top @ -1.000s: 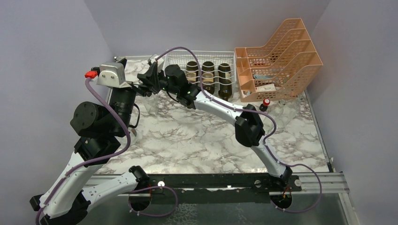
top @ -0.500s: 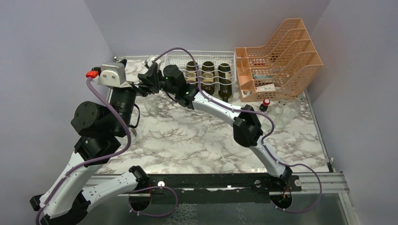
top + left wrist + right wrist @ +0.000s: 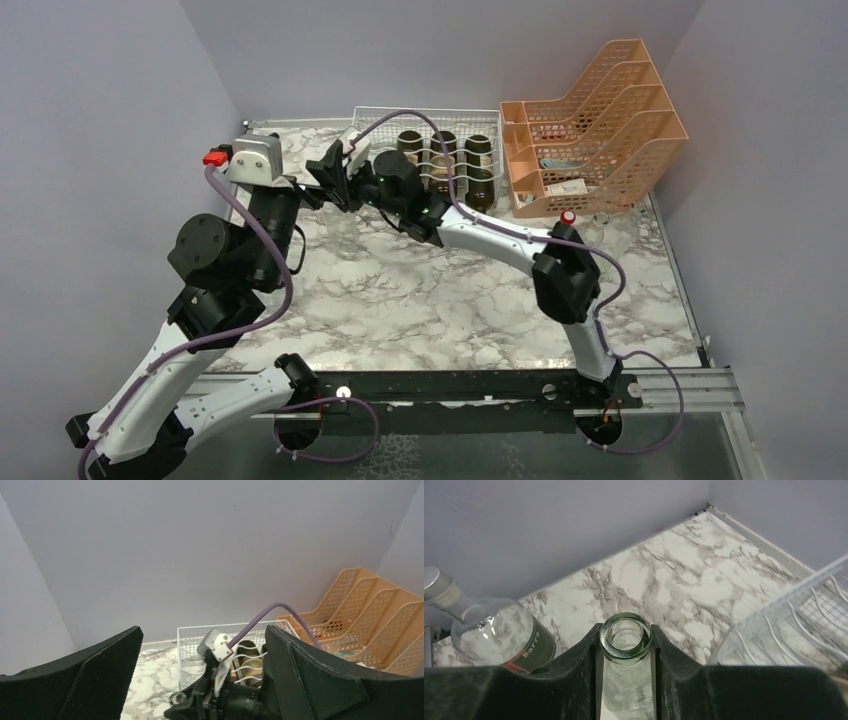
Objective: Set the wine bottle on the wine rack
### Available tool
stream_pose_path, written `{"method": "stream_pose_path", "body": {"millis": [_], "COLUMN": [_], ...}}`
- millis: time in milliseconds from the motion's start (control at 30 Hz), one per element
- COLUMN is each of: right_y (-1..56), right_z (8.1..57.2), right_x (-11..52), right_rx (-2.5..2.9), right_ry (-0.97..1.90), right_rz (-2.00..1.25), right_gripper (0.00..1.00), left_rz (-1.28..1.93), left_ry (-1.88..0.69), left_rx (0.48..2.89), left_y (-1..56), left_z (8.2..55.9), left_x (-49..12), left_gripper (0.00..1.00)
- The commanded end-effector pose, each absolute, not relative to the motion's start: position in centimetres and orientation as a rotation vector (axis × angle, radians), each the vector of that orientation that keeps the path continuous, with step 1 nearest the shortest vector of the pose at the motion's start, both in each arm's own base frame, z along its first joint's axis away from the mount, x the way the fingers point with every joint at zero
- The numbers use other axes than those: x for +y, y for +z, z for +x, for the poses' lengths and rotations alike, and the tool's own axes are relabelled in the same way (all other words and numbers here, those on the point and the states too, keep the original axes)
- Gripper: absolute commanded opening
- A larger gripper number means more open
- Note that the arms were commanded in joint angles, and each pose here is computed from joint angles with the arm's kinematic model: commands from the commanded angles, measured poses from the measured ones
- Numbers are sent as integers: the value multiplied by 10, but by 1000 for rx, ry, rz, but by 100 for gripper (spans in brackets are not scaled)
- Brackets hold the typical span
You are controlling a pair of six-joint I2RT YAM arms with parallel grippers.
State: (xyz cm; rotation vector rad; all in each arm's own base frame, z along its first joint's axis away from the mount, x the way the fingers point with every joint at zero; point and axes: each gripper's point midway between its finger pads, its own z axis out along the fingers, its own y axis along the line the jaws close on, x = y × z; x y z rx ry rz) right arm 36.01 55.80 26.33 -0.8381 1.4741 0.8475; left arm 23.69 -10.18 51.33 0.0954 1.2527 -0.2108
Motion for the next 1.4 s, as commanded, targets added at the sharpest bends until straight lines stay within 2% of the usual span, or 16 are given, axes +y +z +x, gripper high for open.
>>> {"method": "stream_pose_path", "body": {"millis": [0,367,633,933,1367], "right_y": [341,340,346,346,362], "right_z": [346,310,286,273,264], "right_x": [513,401,319,283,279], "right_rx": [1373,1561,1661,1709,1681], "right_ry": [843,725,633,612,678], "right_rz": [-675,-466,-270,-156,-133], "right_gripper": [1,1,1,1,1], "left_rz": [106,227,492,705,830], "left_ry": [-219,-348,-644,-741,-838], "left_rx": [1308,1426,1414,1400,1403], "left_y": [490,411,319,257,234], "left_z": [240,242,226,221,227], "left_x": [-108,-148,-222,-265,-306], "left_gripper": [99,99,99,99,99]}}
